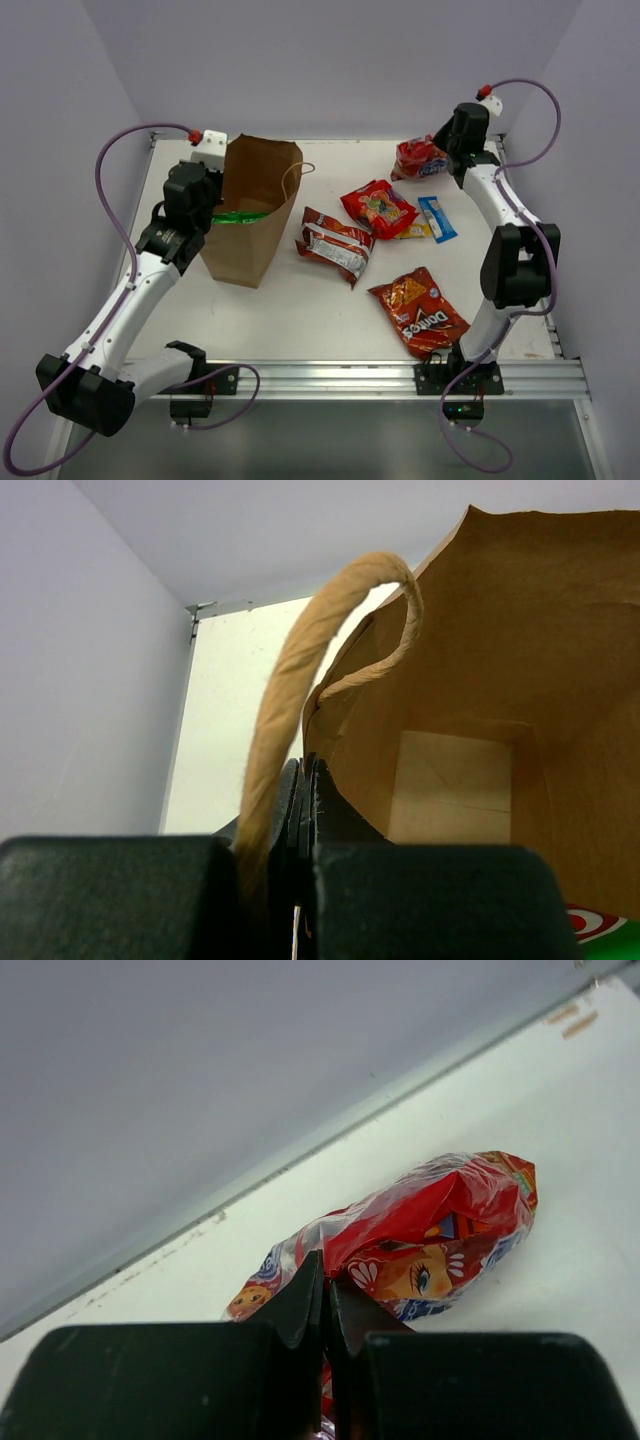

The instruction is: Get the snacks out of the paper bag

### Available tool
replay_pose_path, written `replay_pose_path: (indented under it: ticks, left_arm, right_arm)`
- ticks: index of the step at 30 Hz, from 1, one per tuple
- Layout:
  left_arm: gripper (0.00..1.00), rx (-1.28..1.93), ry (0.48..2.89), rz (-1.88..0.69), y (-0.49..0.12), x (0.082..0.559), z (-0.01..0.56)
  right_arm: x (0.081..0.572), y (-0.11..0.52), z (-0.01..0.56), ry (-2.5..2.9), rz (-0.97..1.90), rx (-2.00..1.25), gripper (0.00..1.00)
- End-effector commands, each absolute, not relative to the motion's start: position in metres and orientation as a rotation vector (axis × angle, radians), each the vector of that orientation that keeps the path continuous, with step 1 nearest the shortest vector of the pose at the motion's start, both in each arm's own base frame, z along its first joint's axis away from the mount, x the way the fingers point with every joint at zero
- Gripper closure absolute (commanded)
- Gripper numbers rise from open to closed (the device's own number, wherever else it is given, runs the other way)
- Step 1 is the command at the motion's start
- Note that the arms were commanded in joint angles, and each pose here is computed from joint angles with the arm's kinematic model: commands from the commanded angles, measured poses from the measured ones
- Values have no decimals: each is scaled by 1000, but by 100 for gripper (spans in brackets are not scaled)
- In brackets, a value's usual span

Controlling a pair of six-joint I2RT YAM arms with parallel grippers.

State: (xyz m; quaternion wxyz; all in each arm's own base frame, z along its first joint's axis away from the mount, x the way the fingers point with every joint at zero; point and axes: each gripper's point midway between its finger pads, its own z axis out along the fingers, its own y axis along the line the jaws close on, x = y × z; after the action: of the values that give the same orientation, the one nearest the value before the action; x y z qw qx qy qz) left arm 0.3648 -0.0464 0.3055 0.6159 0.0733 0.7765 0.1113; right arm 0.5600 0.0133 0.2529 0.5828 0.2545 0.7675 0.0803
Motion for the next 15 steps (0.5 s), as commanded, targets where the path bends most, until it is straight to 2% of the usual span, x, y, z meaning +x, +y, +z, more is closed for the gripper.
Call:
replay_pose_path:
  ticks: [1, 2, 4, 6, 7, 9, 10, 13, 15]
  left_arm:
    - [100, 135, 1688, 221, -48, 369, 343]
    - [100, 140, 1685, 219, -48, 370, 343]
    - [100, 148, 1684, 221, -49, 370, 344]
    - [100, 158, 1683, 211, -51, 371, 346]
    - [100, 158, 1681, 209, -51, 371, 347]
    - [100, 161, 1675, 208, -52, 372, 350]
    - [100, 161, 1675, 208, -52, 372, 349]
    - [100, 163, 1669, 210, -53, 374, 352]
    - [100, 176, 1665, 208, -55, 376, 354]
  right_arm:
    - [569, -3, 287, 1604, 369, 765, 100]
    - [566, -3, 273, 1633, 369, 792, 98]
    - [555, -11, 260, 1651, 362, 829, 80]
    - [547, -21, 260, 1661, 339, 838, 59]
    - [541, -22, 272, 1652, 323, 805, 38]
    - [534, -24, 282, 1661, 294, 769, 25]
    - [531, -25, 293, 1655, 277, 748, 14]
    - [511, -30, 321, 1648, 234, 732, 1]
    - [496, -27, 344, 1629, 240, 701, 1]
